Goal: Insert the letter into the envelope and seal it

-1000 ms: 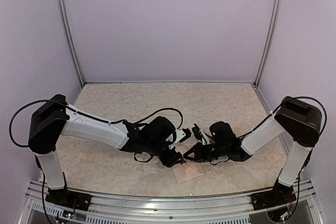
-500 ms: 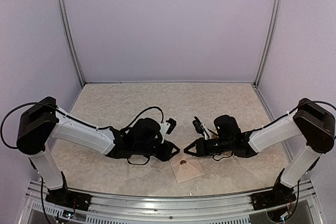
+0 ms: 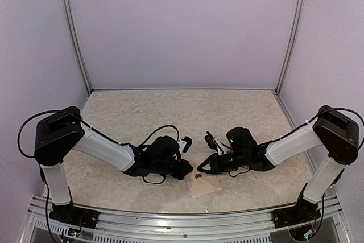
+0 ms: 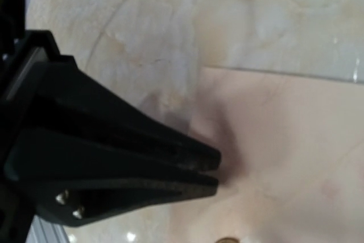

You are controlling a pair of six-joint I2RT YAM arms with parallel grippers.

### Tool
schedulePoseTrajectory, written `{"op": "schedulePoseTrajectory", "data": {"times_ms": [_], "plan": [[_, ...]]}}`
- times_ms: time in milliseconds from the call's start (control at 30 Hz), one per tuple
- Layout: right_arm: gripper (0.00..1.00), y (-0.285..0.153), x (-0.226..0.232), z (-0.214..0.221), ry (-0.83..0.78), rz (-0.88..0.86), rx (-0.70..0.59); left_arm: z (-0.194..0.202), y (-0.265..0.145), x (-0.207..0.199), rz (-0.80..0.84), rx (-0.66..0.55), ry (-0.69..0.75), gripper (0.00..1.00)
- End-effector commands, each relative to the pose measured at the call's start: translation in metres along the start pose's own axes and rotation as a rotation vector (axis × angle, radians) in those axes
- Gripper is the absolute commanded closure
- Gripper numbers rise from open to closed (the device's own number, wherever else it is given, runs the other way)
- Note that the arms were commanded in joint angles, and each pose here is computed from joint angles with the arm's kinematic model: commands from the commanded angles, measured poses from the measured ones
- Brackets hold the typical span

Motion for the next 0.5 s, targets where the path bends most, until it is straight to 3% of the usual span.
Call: {"op": "schedulePoseTrajectory", "data": {"times_ms": [0,467], "plan": [[0.99,0.011,0.001,0.004,-0.006,-0.011,0.031,0.002,0.007,0.007,-0.016,0.005,-0.008,0.94],[0.99,0.024,-0.007,0.020,0.020,-0.018,0.083,0.012,0.008,0.019,-0.050,0.028,-0.015,0.97]]}}
Point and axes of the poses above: each gripper's point midway between its finger pads, its own y axis out along the fingers, its own x axis along the line the jaws close on, z = x × y, the point moved 1 cm from there along -y, back along the fingers, and after that the axes turned 14 degrees about -y, right-handed, at the moved point
